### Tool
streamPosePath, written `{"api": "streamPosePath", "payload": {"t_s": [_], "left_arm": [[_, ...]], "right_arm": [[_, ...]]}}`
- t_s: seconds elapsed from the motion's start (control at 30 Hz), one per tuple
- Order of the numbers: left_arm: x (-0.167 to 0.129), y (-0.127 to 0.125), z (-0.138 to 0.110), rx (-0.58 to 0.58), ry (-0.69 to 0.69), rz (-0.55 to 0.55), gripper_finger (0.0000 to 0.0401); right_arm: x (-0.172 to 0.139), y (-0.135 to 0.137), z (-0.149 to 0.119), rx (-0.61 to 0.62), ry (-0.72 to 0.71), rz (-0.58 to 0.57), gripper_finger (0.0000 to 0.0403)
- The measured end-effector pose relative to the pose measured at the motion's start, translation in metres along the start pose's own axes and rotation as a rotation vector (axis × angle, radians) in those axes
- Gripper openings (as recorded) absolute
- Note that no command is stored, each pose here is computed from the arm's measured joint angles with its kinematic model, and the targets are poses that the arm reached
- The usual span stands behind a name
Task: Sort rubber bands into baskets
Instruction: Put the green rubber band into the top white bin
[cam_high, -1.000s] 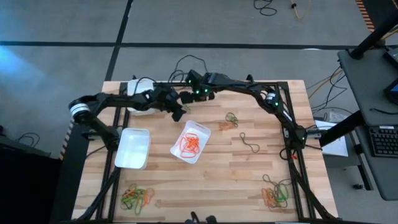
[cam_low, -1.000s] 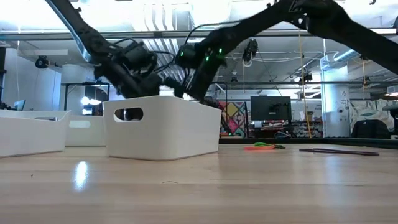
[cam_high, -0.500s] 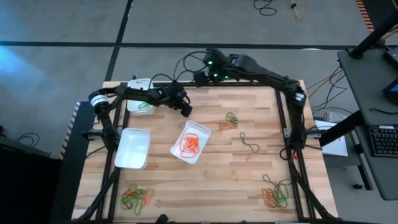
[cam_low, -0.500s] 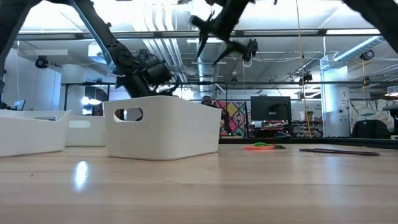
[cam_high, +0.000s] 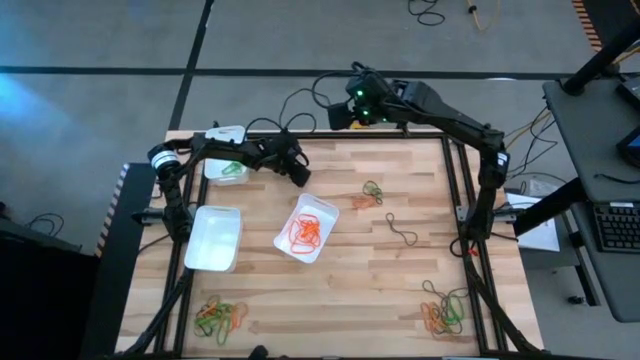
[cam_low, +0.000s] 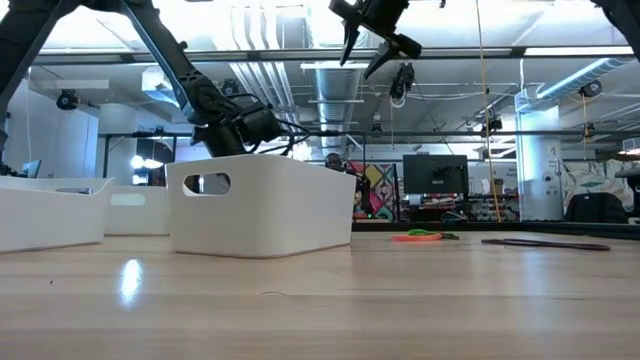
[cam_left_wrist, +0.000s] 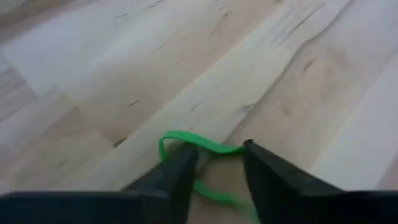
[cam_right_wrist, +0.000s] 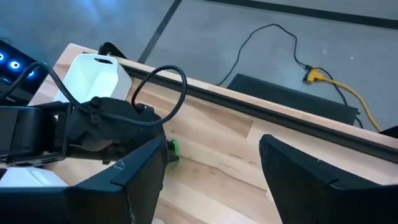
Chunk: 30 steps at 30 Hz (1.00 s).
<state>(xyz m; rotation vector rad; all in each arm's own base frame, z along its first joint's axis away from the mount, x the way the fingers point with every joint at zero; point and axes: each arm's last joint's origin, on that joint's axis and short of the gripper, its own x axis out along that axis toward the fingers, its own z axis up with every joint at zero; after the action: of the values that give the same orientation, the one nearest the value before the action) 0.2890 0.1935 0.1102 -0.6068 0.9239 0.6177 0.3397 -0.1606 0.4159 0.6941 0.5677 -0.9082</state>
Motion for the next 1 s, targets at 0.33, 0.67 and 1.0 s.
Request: {"api": "streamPosePath", "payload": {"t_s": [0.33,0.67,1.0], "left_arm": [[-0.020,-0.002,-0.003,-0.008,0.046,-0.010,0.0003],[-0.086,-0.009,0.002,0.036,-0.002,-0.020,0.0000],[-0.086,-0.007,0.005,0.225,-0.040,-0.060,0.0028]], "right_arm": [[0.001,-0.001,0.000,-0.037,0.002,-0.004,0.0245],[0.001,-0.003,0.000,-0.068,0.015,-0.018,0.0244],[0.002,-0.007,0.002,-0.089,-0.024,-0.078,0.0244]]}}
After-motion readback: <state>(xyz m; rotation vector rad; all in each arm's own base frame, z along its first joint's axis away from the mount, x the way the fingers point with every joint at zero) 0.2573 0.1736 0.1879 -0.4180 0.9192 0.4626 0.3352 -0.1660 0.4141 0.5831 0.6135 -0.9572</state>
